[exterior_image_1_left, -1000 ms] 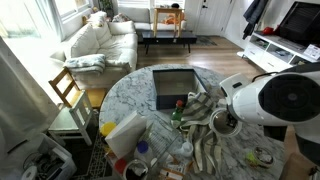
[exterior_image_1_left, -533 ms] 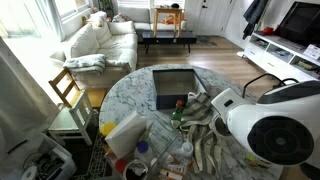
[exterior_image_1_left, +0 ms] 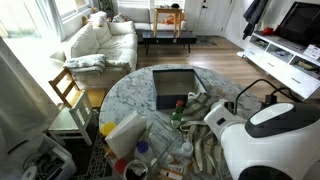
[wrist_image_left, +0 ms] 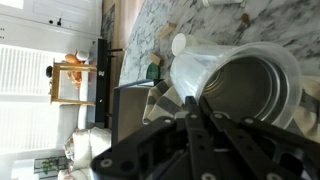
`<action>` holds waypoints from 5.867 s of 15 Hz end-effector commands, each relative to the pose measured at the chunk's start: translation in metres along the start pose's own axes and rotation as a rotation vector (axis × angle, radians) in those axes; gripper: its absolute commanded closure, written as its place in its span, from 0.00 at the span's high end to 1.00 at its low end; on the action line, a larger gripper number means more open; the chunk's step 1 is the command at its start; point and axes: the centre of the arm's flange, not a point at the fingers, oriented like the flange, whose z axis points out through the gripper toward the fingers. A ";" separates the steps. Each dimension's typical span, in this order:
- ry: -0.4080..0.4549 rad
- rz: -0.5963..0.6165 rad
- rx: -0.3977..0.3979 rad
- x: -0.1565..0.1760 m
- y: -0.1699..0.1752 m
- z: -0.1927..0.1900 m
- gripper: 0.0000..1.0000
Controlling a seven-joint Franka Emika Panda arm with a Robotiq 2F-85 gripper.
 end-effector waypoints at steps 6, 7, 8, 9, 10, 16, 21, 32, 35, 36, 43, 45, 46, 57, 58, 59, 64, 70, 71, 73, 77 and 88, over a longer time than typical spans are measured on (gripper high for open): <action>-0.044 0.026 -0.193 0.011 -0.049 0.013 0.01; -0.050 0.035 -0.219 0.011 -0.053 0.014 0.01; -0.057 0.044 -0.232 0.011 -0.055 0.015 0.01; -0.061 0.054 -0.246 0.011 -0.058 0.016 0.01; -0.063 0.063 -0.254 0.012 -0.059 0.016 0.01; -0.046 0.122 -0.322 0.017 -0.065 0.021 0.01; -0.016 0.165 -0.433 0.020 -0.061 0.024 0.01; -0.004 0.180 -0.583 0.022 -0.059 0.029 0.01; 0.022 0.116 -0.552 0.024 -0.071 0.033 0.01; 0.024 0.105 -0.570 0.024 -0.074 0.035 0.01; 0.064 0.083 -0.580 0.028 -0.082 0.041 0.07; 0.062 0.078 -0.578 0.027 -0.083 0.042 0.00; 0.060 0.076 -0.578 0.027 -0.084 0.042 0.00; 0.016 0.207 -0.349 0.022 0.002 0.037 0.71; 0.006 0.232 -0.303 0.020 0.014 0.036 0.80; -0.009 0.260 -0.252 0.017 0.024 0.038 0.87; -0.034 0.380 0.008 0.003 0.054 0.041 1.00; 0.038 0.340 0.307 0.001 0.052 0.028 1.00; 0.057 0.304 0.336 0.000 0.049 0.023 1.00; 0.107 0.231 0.396 -0.001 0.038 0.012 1.00; 0.162 0.120 0.473 -0.010 0.012 -0.003 1.00; 0.197 -0.011 0.551 -0.033 -0.021 -0.016 0.58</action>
